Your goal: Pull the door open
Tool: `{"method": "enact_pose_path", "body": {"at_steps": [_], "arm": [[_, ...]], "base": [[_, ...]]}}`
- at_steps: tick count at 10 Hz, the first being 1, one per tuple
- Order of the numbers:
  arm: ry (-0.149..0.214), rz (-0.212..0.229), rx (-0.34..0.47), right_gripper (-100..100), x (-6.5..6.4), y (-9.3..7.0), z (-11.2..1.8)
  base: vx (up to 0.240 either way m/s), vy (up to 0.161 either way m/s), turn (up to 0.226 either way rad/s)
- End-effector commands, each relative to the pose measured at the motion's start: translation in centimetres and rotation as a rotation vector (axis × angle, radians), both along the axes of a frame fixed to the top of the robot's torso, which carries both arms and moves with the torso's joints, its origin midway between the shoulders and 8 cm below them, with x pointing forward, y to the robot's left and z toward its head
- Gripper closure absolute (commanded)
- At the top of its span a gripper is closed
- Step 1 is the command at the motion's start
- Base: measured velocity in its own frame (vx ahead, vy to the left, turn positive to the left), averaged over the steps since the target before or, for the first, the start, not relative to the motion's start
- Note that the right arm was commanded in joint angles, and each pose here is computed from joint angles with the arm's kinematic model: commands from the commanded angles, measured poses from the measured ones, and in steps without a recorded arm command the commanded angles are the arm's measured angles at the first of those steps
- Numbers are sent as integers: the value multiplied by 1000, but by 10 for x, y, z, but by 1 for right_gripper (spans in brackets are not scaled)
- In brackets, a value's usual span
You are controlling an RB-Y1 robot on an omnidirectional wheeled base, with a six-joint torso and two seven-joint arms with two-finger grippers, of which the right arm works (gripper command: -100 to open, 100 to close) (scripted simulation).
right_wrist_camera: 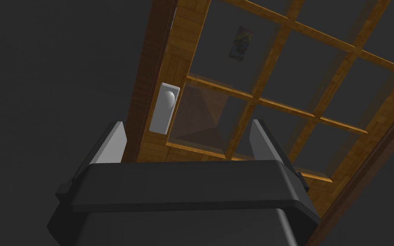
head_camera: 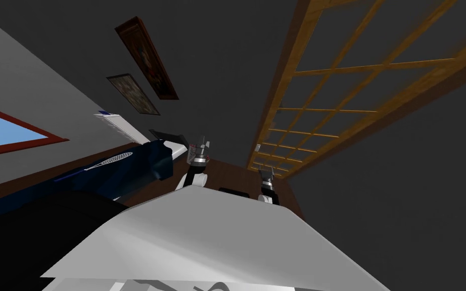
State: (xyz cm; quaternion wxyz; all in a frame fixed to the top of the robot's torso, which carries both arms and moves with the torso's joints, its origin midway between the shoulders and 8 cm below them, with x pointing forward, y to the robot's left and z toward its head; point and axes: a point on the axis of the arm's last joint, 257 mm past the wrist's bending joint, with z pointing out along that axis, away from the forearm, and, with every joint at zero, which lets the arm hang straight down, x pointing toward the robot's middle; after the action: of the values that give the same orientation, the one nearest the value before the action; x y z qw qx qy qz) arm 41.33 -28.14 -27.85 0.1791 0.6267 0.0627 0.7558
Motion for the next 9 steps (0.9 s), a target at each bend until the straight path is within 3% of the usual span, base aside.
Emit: {"method": "enact_pose_path", "body": {"at_steps": [1, 9], "arm": [[12, -1, 39, -100, -2, -5, -9], [71, -23, 186, -100, -13, -30, -58]], "base": [[101, -11, 96], [106, -6, 81]]}}
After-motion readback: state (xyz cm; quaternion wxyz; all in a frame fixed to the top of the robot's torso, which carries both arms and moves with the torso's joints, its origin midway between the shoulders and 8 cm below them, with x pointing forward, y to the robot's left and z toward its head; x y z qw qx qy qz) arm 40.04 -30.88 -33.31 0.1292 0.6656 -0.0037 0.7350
